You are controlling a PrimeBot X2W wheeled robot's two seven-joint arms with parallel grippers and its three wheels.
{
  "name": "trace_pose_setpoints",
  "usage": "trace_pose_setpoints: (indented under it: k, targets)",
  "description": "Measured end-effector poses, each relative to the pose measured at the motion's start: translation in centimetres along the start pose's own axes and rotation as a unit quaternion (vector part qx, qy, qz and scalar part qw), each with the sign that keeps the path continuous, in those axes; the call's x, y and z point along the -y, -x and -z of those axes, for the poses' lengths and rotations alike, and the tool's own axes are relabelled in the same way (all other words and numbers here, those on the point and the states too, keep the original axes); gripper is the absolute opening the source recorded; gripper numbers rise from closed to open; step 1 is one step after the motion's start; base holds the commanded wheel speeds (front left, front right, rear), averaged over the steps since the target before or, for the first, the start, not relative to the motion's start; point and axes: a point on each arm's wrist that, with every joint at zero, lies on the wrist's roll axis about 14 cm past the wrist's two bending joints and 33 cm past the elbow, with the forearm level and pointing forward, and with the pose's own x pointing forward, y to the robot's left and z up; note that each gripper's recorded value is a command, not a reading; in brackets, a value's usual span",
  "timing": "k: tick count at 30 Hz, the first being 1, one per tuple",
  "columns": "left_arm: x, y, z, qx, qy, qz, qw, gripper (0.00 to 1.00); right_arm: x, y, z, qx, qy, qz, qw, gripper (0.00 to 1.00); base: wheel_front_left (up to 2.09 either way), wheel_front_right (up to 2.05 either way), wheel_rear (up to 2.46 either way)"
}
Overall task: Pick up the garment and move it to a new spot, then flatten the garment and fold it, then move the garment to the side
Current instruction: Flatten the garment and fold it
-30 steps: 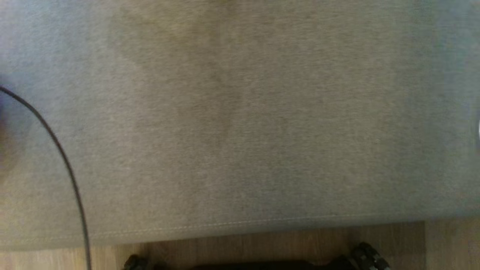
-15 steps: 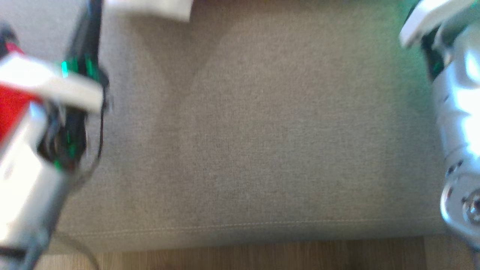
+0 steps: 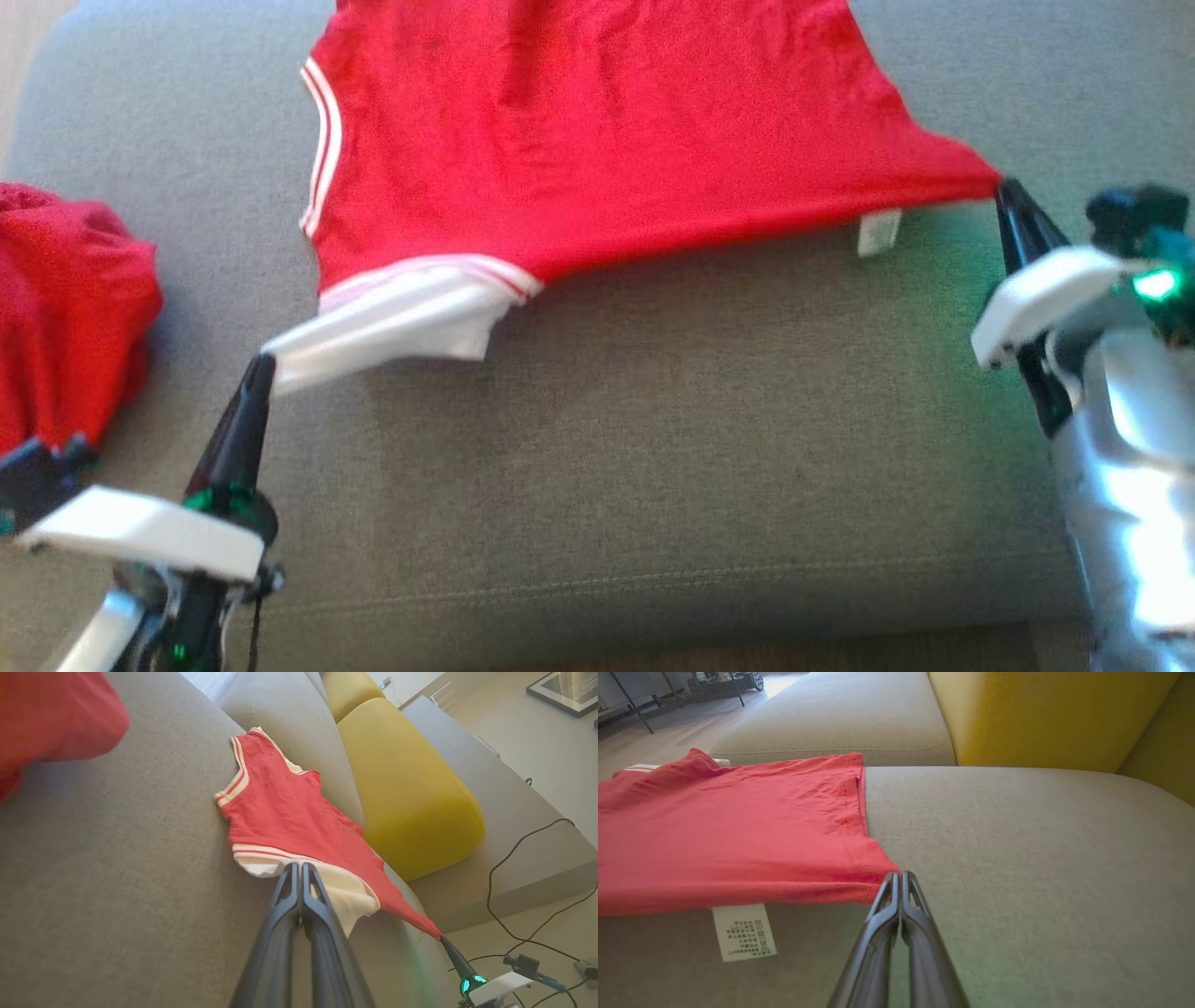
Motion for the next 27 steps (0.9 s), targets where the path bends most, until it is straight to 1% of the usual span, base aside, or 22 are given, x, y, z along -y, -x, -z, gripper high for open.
trace_pose_setpoints:
  k: [2,7,9,12,15,16,21,24,27]
  targets:
    - [-0.3,0.9,0.2,0.002,-0.003,-0.012,1.000,0.00,0.8,1.1,0.8,0.002,-0.001,0.008,1.000,0.00,0.00,0.00,0.00]
    - [-0.3,3.0,1.6,0.003,0.019,-0.030,0.999,0.00,2.4,3.8,2.4,0.000,-0.012,0.028,1.000,0.00,0.00,0.00,0.00]
    - [0.1,3.6,1.5,0.012,0.028,-0.032,0.999,0.00,3.0,5.3,2.3,0.003,-0.012,0.034,0.999,0.00,0.00,0.00,0.00]
    - [1.1,4.1,1.1,0.018,0.023,-0.022,0.999,0.00,3.3,7.3,1.9,0.002,-0.003,0.037,0.999,0.00,0.00,0.00,0.00]
    - [1.4,4.6,0.8,0.023,0.022,-0.023,0.999,0.00,3.3,9.1,2.0,-0.009,-0.006,0.041,0.999,0.00,0.00,0.00,0.00]
    - [1.4,4.6,0.8,0.025,0.023,-0.023,0.999,0.00,3.3,9.5,1.4,-0.009,-0.003,0.042,0.999,0.00,0.00,0.00,0.00]
    - [1.8,2.8,0.7,0.033,0.031,-0.013,0.999,0.00,2.6,8.1,0.2,-0.007,-0.014,0.035,0.999,0.00,0.00,0.00,0.00]
    - [1.9,0.4,0.4,0.036,0.035,-0.003,0.999,0.00,2.0,6.2,0.3,-0.017,-0.020,0.028,0.999,0.00,0.00,0.00,0.00]
    - [2.1,-2.0,-0.7,0.056,0.039,0.009,0.998,0.00,1.1,4.1,0.1,-0.020,-0.021,0.019,0.999,0.00,0.00,0.00,0.00]
